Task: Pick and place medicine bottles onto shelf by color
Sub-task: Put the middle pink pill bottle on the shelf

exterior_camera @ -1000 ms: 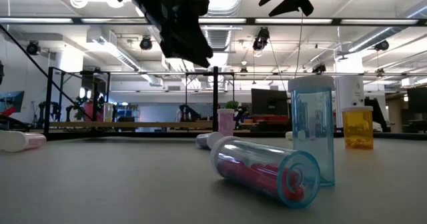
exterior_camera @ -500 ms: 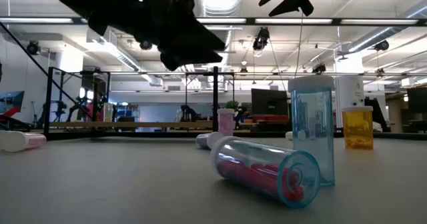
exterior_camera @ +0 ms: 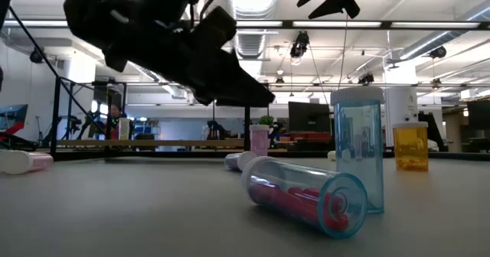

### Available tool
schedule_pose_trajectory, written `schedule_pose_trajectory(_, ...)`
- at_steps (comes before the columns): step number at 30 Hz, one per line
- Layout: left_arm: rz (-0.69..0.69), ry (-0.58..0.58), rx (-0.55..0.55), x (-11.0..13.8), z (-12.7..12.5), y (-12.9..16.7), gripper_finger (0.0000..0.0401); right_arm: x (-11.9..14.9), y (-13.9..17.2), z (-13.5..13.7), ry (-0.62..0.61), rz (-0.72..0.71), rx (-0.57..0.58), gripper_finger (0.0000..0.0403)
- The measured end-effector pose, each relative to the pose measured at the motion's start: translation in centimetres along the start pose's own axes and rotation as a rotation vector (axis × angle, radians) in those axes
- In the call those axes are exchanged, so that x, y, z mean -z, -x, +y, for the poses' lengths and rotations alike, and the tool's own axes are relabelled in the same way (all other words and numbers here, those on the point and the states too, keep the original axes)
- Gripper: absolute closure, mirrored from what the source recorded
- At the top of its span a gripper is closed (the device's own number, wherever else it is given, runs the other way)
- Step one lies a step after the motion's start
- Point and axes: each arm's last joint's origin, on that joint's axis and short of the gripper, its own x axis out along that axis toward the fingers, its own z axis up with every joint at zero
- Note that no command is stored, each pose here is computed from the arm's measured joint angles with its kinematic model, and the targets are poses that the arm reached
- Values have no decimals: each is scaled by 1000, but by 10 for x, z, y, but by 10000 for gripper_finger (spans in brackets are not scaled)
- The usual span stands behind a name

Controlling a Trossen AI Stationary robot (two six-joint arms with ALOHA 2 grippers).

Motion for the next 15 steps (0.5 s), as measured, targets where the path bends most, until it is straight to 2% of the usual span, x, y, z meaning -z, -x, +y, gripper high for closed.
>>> schedule_pose_trajectory(4, -2, 0, -67, 10, 0, -11, 204, 0, 0, 0, 0, 0, 0, 177)
schedule_pose_trajectory(11, 21, 71, -77, 18, -1, -19, 204, 0, 0, 0, 0, 0, 0, 177)
schedule_pose_trajectory(15, 73, 59, -89, 25, 0, -18, 204, 0, 0, 0, 0, 0, 0, 177)
